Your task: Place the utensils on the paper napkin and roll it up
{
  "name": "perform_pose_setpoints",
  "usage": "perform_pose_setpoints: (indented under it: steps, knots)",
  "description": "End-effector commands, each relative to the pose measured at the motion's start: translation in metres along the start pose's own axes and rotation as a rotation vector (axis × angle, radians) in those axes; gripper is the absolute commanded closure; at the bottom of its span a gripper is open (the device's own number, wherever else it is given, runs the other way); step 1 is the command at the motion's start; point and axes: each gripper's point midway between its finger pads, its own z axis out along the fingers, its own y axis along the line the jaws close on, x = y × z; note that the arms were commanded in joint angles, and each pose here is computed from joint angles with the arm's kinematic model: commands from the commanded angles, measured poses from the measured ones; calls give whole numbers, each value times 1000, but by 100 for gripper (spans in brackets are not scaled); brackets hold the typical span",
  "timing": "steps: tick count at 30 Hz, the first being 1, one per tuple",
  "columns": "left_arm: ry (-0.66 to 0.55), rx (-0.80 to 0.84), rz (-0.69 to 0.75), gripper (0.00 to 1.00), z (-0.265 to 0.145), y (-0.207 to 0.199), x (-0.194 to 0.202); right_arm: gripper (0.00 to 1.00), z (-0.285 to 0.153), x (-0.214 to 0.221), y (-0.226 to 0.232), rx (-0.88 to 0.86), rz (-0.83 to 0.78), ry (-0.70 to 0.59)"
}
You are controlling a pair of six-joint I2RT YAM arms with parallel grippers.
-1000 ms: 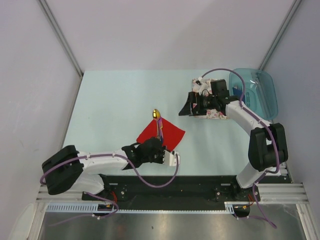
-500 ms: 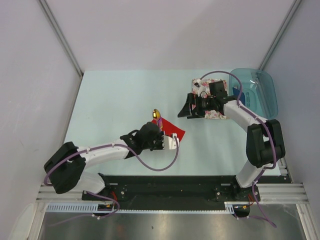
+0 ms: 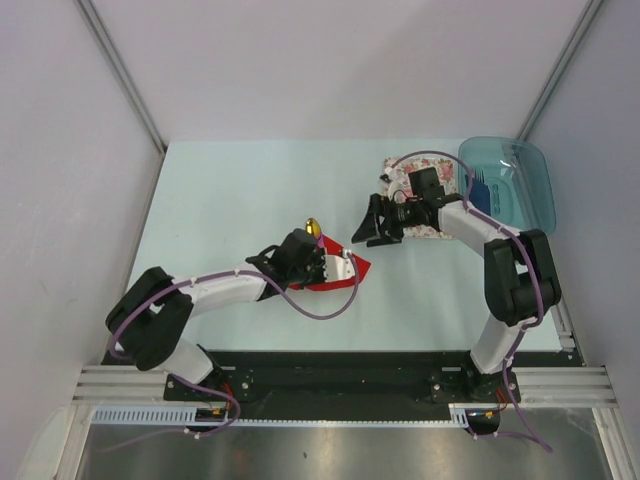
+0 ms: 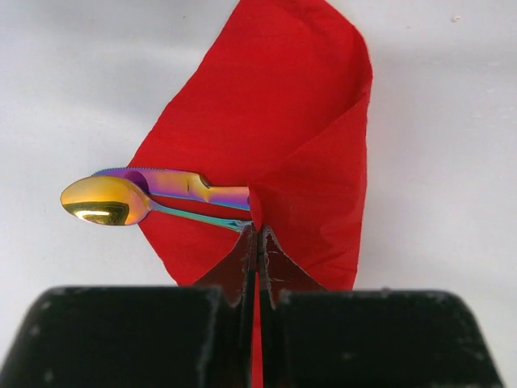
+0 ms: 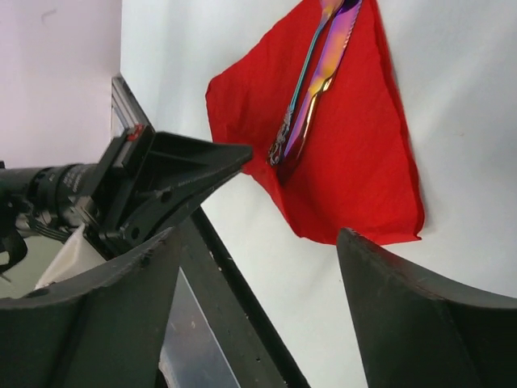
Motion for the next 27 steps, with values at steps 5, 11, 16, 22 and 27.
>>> perform_pose_setpoints:
  steps: [5, 11, 16, 22, 27]
  knots:
    - [-37, -9, -13, 100, 7, 15, -11, 40, 20, 32, 2, -71, 91, 107]
    - [-13, -5, -18, 100, 12, 15, -3, 55, 32, 49, 0, -93, 147, 151]
    - [-10, -26, -14, 100, 17, 20, -2, 63, 39, 62, 1, -108, 175, 184]
    - [-1, -36, -19, 100, 20, 23, 0, 69, 48, 71, 7, -135, 210, 206]
    - [8, -38, -22, 100, 21, 24, 3, 71, 58, 76, 6, -140, 242, 229]
